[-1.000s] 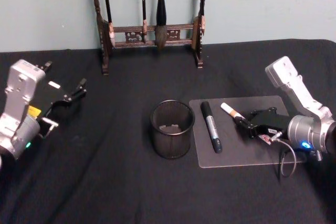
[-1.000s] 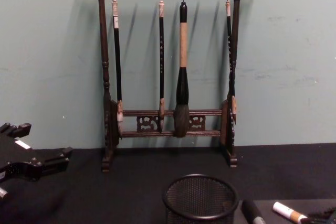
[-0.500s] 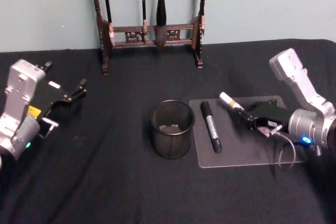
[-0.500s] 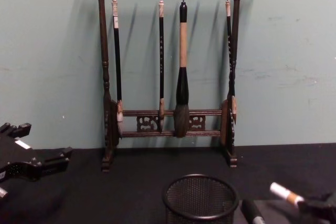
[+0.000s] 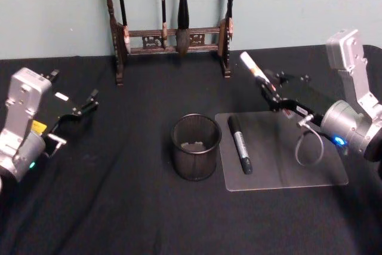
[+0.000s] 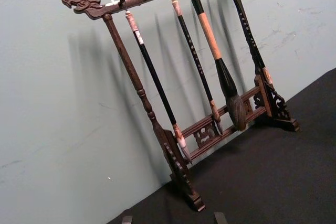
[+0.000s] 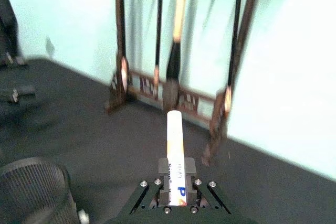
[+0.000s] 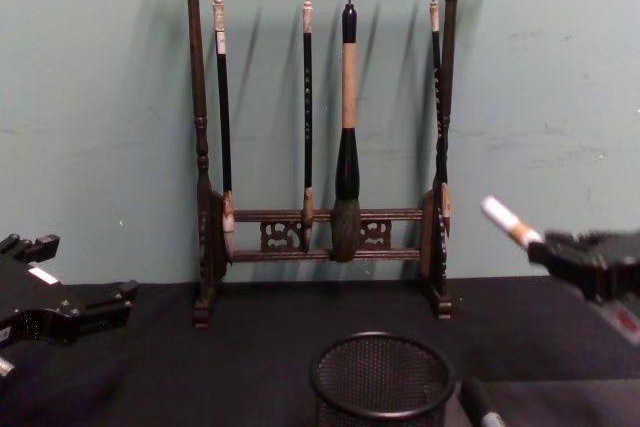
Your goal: Pick up the water-based marker from the table and place it into the pen holder.
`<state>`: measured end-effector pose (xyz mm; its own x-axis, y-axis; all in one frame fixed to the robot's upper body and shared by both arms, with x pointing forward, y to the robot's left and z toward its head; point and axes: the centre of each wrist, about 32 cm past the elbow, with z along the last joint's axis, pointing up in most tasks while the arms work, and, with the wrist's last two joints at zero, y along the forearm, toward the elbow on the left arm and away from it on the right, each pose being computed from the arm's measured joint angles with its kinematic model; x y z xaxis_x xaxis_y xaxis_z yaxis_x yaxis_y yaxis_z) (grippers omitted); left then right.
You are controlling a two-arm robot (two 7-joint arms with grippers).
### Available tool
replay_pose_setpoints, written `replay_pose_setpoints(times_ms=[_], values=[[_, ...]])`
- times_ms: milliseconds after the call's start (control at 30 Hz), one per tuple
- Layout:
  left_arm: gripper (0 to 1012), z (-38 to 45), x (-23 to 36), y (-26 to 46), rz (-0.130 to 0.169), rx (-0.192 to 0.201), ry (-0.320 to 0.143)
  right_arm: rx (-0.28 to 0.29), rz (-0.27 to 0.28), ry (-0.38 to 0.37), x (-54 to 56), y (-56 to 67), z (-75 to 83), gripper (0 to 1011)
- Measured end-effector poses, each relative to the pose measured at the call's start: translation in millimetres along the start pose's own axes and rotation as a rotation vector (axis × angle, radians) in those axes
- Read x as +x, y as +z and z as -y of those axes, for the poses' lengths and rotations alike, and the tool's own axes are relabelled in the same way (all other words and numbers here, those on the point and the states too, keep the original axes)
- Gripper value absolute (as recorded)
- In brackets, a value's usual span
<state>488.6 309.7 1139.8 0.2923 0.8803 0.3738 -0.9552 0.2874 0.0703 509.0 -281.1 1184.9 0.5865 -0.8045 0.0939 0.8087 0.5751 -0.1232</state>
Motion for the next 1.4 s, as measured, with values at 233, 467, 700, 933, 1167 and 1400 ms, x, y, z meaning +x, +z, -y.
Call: replay_pose_setpoints(times_ms=[233, 467, 700, 933, 1167, 1400], values=[[1001, 0.0, 0.0, 0.0, 0.0, 0.0, 0.0, 0.139, -0.007, 0.02, -11.8, -0.4, -9.6, 174], [1001, 0.0, 0.0, 0.0, 0.0, 0.0, 0.0, 0.22, -0.029, 0.099, -30.1, -2.0, -26.1, 174], [1001, 0.0, 0.0, 0.0, 0.0, 0.0, 0.0, 0.257, -0.054, 0.178, -47.8, -3.7, -39.7, 174], [1001, 0.0, 0.0, 0.0, 0.0, 0.0, 0.0, 0.258, -0.08, 0.228, -59.6, -7.9, -49.9, 174], [1001, 0.0, 0.0, 0.0, 0.0, 0.0, 0.0, 0.238, -0.099, 0.253, -66.4, -15.9, -55.4, 174], [1001, 0.0, 0.0, 0.0, 0.0, 0.0, 0.0, 0.215, -0.122, 0.273, -72.2, -21.6, -59.1, 174]])
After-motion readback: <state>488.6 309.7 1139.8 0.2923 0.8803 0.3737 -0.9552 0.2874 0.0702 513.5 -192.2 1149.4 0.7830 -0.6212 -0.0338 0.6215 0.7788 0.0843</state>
